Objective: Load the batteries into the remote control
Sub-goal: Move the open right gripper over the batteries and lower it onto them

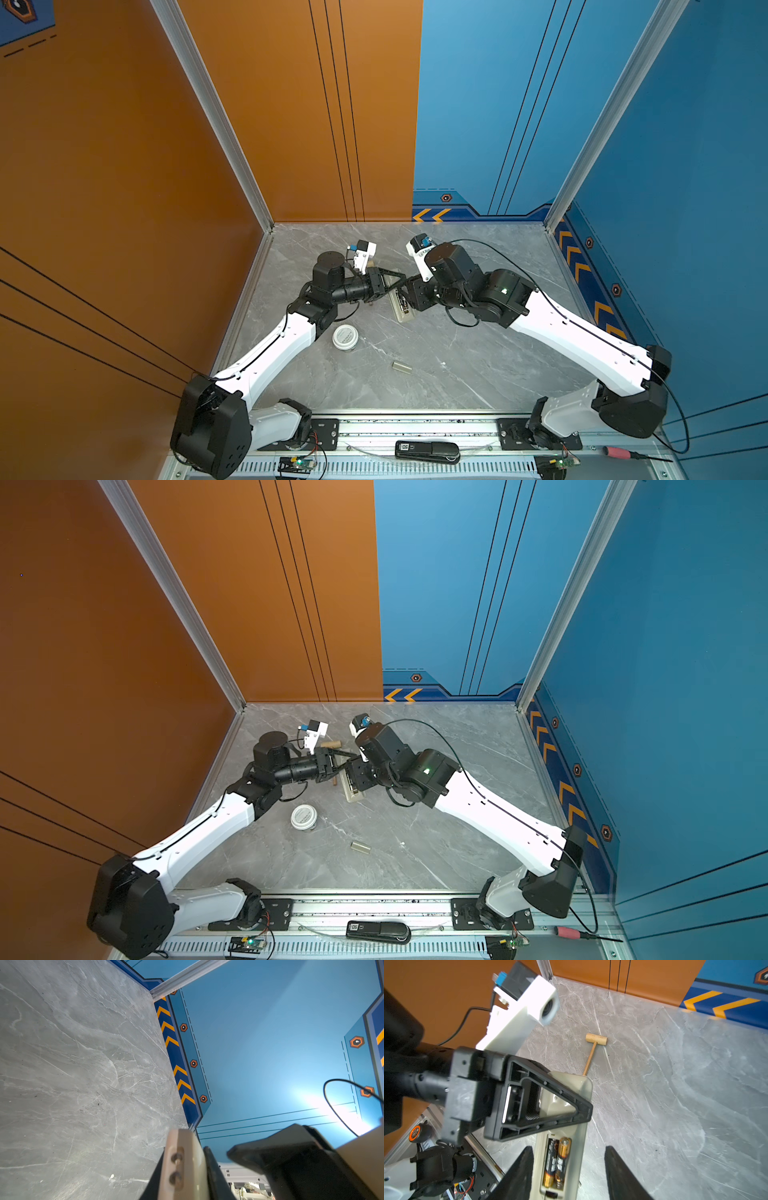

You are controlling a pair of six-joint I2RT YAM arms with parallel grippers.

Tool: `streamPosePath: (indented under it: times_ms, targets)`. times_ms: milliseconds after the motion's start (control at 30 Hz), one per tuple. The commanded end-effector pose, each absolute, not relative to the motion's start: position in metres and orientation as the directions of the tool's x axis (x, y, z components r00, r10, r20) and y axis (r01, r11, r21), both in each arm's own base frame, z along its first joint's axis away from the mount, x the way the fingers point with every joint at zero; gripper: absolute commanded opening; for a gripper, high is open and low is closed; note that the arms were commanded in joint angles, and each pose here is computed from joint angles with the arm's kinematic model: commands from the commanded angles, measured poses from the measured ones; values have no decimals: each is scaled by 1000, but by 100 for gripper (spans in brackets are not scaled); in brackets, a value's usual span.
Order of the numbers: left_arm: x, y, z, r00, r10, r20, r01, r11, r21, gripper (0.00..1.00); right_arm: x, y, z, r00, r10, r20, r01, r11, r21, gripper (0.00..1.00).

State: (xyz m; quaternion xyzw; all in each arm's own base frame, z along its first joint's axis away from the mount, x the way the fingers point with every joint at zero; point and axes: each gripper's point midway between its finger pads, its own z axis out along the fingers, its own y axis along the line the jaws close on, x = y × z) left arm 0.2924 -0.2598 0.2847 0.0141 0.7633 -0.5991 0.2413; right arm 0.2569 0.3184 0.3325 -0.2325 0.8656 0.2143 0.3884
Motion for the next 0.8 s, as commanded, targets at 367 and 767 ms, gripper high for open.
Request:
streamPosePath:
  times_ms: [367, 767]
  targets:
    - [270, -265, 306, -871, -125, -475, 451, 182, -874, 0, 203, 288, 353, -115, -764, -635, -886, 368, -283, 75]
    - [264, -267, 297, -880, -95, -465, 440, 205, -874, 0, 203, 320, 325, -16, -831, -556, -935, 210, -287, 38]
